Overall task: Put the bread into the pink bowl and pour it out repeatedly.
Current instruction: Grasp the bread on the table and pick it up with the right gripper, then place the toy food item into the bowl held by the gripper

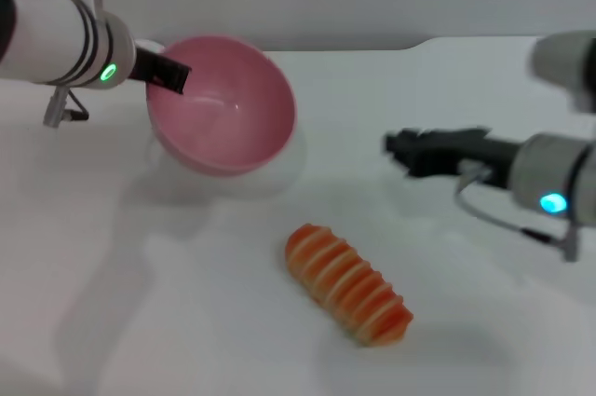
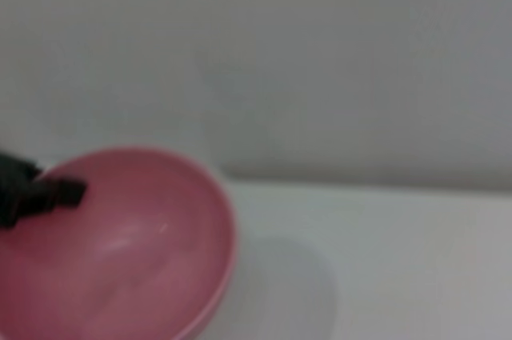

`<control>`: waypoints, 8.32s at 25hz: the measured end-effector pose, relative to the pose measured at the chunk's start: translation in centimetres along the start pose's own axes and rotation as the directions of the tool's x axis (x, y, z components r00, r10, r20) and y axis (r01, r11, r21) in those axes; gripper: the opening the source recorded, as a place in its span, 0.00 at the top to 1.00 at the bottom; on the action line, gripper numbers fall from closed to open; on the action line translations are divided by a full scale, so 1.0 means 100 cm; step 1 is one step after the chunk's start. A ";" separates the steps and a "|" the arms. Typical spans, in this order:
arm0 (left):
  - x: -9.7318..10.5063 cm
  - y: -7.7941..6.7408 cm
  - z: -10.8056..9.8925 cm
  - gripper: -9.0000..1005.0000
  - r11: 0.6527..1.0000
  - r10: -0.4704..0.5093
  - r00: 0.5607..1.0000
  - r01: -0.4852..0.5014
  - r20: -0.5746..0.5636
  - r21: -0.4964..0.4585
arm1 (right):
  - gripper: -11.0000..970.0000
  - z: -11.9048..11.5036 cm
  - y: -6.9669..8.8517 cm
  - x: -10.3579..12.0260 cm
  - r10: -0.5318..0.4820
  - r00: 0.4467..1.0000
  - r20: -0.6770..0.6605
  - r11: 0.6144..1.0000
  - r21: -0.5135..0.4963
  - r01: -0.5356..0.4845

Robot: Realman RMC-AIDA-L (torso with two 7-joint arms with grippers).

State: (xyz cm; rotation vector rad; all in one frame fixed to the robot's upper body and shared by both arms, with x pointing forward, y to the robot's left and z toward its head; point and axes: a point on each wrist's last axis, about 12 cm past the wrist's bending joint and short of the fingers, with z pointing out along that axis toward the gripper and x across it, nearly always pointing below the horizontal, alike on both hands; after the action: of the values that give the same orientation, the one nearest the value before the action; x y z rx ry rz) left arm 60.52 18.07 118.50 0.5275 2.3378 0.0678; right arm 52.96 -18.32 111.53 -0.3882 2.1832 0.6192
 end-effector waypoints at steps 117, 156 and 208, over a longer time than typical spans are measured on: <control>-0.006 0.003 0.016 0.93 0.993 0.121 0.991 -0.120 -0.049 0.020 | 0.51 0.068 0.037 0.052 0.114 0.943 -0.314 0.972 -0.159 -0.170; -0.012 0.006 0.023 0.93 0.994 0.105 0.994 -0.105 -0.039 -0.003 | 0.96 0.007 0.062 -0.032 -0.060 0.996 -0.063 0.965 -0.259 0.042; -0.023 -0.079 0.022 0.92 0.943 0.118 0.990 -0.134 0.070 0.305 | 0.37 -0.038 0.004 -0.088 -0.484 0.811 0.329 0.871 0.266 0.412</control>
State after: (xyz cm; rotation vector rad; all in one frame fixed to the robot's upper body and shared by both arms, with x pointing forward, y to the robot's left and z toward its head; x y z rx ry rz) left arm 60.69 9.70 116.82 0.8241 2.2735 -0.2549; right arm 55.83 -19.50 120.66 -0.6077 1.6641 0.2001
